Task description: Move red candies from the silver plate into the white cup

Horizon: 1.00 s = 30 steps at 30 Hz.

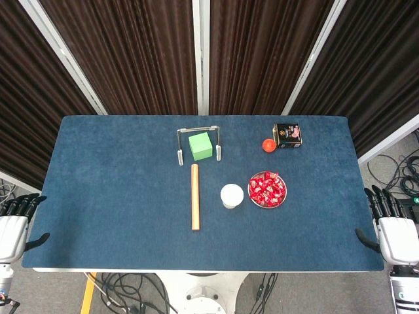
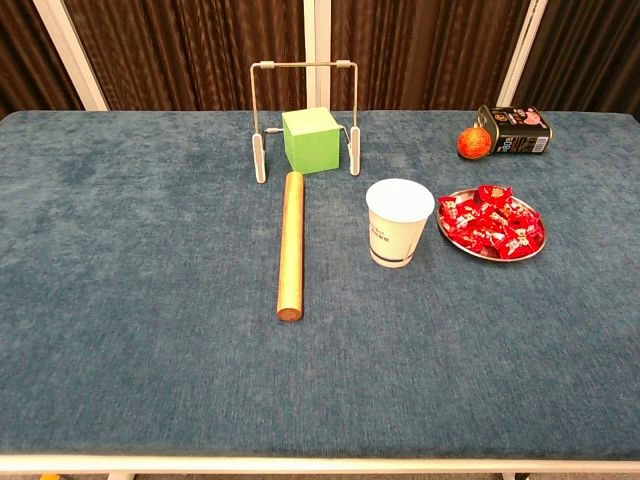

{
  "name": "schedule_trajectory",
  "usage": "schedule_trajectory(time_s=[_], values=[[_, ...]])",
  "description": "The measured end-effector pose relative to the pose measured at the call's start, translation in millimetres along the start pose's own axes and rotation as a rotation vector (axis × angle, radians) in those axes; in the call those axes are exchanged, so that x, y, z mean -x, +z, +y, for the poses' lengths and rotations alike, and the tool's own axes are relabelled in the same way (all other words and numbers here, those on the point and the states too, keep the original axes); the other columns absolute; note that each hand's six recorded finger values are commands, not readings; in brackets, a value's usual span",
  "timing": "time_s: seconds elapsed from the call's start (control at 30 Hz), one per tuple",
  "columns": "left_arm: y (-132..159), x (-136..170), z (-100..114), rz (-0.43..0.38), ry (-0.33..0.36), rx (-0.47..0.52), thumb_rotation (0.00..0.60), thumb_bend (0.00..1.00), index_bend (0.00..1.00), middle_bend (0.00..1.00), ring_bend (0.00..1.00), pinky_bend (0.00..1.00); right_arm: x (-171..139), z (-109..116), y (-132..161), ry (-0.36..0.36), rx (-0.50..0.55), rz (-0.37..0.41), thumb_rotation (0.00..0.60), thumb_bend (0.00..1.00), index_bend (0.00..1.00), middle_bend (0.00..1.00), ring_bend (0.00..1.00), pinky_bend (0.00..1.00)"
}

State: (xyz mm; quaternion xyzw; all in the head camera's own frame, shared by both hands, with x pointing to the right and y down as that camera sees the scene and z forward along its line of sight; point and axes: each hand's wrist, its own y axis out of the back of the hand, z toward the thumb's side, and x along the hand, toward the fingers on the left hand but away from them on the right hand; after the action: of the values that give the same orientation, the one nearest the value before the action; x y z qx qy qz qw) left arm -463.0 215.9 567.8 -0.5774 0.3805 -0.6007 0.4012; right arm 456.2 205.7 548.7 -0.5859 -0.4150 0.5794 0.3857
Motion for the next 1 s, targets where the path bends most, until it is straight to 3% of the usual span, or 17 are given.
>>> schedule_trajectory(time_s=[0.27, 0.37, 0.53, 0.67, 0.87, 1.0], values=[[3.6, -1.7, 0.7, -0.007, -0.008, -0.003, 0.6, 0.0, 0.27, 0.28, 0.2, 0.22, -1.5, 0.6, 1.6, 0.001, 0.001, 0.021, 0.6, 0.16, 0.0, 0.06, 0.0, 0.13], [3.6, -2.1, 0.4, -0.004, -0.01, -0.001, 0.6, 0.0, 0.27, 0.28, 0.2, 0.22, 1.8, 2.0, 3.8, -0.004, -0.002, 0.029, 0.6, 0.16, 0.01, 0.13, 0.02, 0.13], [2.5, -1.6, -0.2, -0.006, -0.01, 0.0, 0.6, 0.0, 0.27, 0.28, 0.2, 0.22, 23.4, 4.9, 17.1, -0.025, -0.019, 0.069, 0.6, 0.15, 0.21, 0.33, 0.13, 0.23], [1.6, 0.1, 0.3, -0.002, -0.005, 0.005, 0.6, 0.0, 0.27, 0.28, 0.2, 0.22, 48.5, -1.4, 37.7, -0.003, -0.039, 0.134, 0.6, 0.15, 0.3, 0.38, 0.18, 0.27], [-3.7, 5.9, -1.6, 0.014, -0.011, 0.007, 0.6, 0.0, 0.27, 0.28, 0.2, 0.22, 98.5, -30.2, 80.1, 0.089, -0.093, 0.237, 0.6, 0.16, 0.31, 0.38, 0.19, 0.28], [-6.5, 6.4, -1.7, 0.024, -0.014, 0.008, 0.6, 0.0, 0.27, 0.28, 0.2, 0.22, 134.5, -65.3, 116.1, 0.168, -0.136, 0.293, 0.6, 0.17, 0.31, 0.38, 0.19, 0.28]])
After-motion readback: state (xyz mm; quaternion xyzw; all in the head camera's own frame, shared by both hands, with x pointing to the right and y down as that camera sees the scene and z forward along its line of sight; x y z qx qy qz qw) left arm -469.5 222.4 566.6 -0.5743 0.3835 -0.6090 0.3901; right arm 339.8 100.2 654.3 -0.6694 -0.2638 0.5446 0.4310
